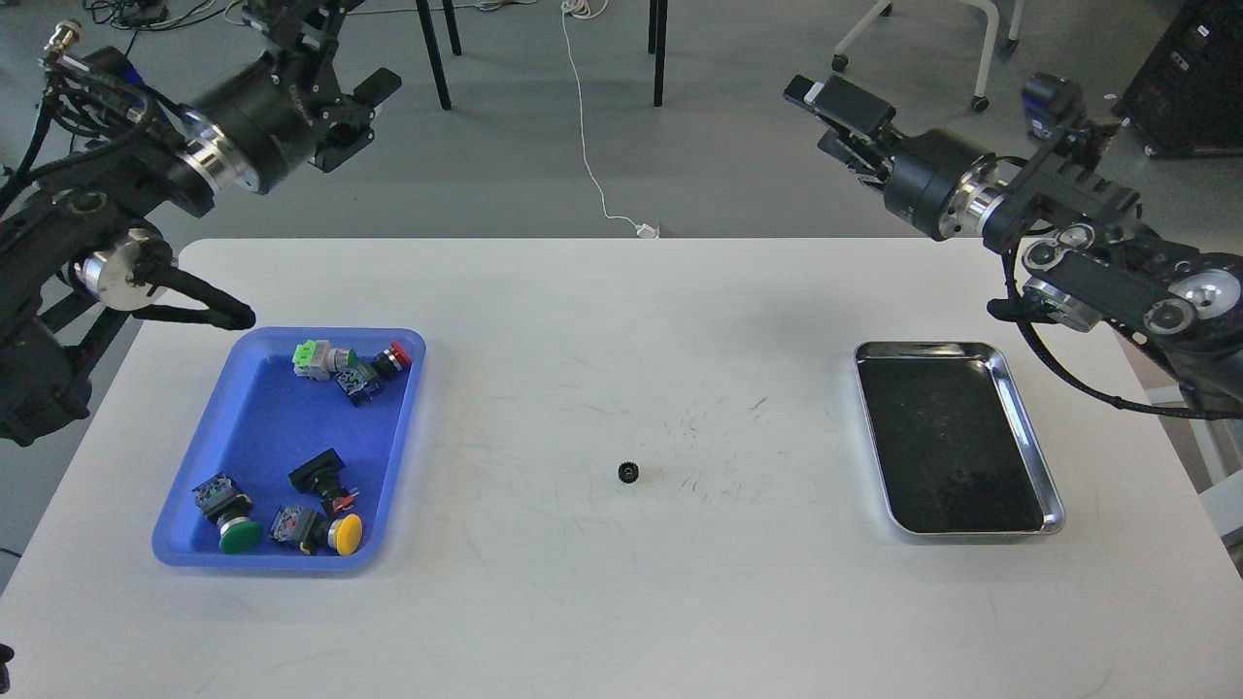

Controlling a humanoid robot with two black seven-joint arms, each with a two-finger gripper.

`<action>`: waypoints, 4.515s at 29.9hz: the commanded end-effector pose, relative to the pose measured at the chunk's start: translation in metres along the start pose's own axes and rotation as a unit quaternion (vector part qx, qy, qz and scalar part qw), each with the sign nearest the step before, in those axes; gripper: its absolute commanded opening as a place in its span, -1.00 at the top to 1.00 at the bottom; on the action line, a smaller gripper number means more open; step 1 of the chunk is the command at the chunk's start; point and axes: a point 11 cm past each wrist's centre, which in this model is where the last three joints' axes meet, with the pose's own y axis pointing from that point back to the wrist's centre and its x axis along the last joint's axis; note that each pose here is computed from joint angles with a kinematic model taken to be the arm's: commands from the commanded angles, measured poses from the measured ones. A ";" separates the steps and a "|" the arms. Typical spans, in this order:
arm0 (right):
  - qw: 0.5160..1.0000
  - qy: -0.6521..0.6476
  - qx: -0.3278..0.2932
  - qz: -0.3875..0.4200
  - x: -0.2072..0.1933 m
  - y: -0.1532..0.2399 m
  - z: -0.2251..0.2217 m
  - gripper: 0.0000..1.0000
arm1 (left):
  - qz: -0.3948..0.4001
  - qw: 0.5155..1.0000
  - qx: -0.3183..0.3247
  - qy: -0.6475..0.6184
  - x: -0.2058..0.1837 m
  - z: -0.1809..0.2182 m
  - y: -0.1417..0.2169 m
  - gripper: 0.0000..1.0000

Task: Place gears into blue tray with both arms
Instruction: 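Reach the left gripper toward the black gear on the table, then grasp the black gear with the left gripper, then carry the gear into the blue tray and open the left gripper, then lift the left gripper away from the blue tray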

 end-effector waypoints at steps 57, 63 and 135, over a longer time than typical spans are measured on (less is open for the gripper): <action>0.880 -0.455 0.020 0.136 0.005 0.134 0.096 -0.95 | -0.380 0.745 0.061 -0.545 -0.258 -0.172 0.011 0.30; 0.881 -0.452 0.024 0.137 0.008 0.132 0.093 -0.95 | -0.380 0.743 0.061 -0.547 -0.255 -0.171 0.011 0.72; 0.997 0.045 -0.048 -0.044 0.074 0.102 0.016 -0.96 | 0.147 0.971 -0.042 0.185 0.054 -0.023 0.003 -0.96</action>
